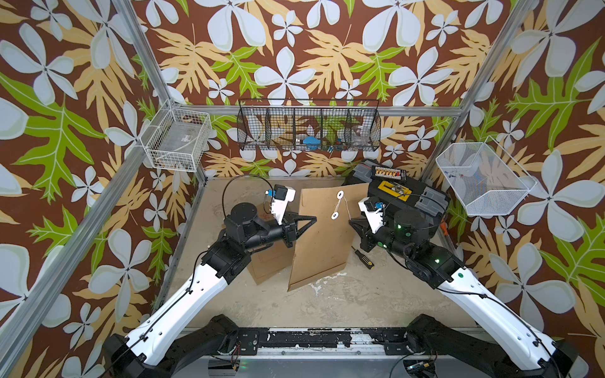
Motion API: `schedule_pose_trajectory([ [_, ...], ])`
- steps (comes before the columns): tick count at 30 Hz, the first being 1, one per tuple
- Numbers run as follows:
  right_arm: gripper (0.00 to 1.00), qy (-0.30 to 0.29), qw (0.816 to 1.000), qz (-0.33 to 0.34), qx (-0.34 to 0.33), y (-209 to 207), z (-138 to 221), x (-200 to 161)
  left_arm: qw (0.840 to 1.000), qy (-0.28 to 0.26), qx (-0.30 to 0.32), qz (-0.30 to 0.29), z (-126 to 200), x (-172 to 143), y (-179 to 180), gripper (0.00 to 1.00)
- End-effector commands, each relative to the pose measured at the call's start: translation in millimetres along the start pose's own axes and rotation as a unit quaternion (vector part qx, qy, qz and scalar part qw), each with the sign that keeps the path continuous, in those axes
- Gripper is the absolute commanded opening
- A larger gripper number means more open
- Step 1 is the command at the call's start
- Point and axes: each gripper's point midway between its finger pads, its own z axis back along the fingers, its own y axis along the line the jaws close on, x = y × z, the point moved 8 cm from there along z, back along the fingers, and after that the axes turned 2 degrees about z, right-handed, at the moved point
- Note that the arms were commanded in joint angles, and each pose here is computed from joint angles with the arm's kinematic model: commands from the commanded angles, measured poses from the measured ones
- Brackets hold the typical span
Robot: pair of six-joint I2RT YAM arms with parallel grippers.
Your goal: Open the file bag
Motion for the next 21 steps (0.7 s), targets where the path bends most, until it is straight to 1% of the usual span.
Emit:
schedule_pose_trajectory([
  [1, 0.0, 0.002, 1.0, 0.003, 0.021, 4, 0, 0, 1.0, -0.015, -0.007, -0.014, 3, 6, -4, 0.0],
  [6, 0.0, 0.004, 0.999, 0.007, 0.043, 8, -1, -5, 1.0, -0.02, 0.003, -0.02, 5, 4, -3, 0.0],
  [13, 0.0, 0.007, 0.996, 0.004, 0.094, 17, -4, -4, 0.999, -0.025, 0.015, -0.024, 9, 6, -4, 0.0],
  [16, 0.0, 0.011, 0.996, 0.007, 0.087, 15, -6, -7, 0.999, -0.031, 0.026, -0.029, 12, 5, -3, 0.0],
  [21, 0.0, 0.023, 0.999, -0.004, 0.04, 7, -8, -8, 0.998, -0.043, 0.036, -0.031, 12, 13, -4, 0.0],
])
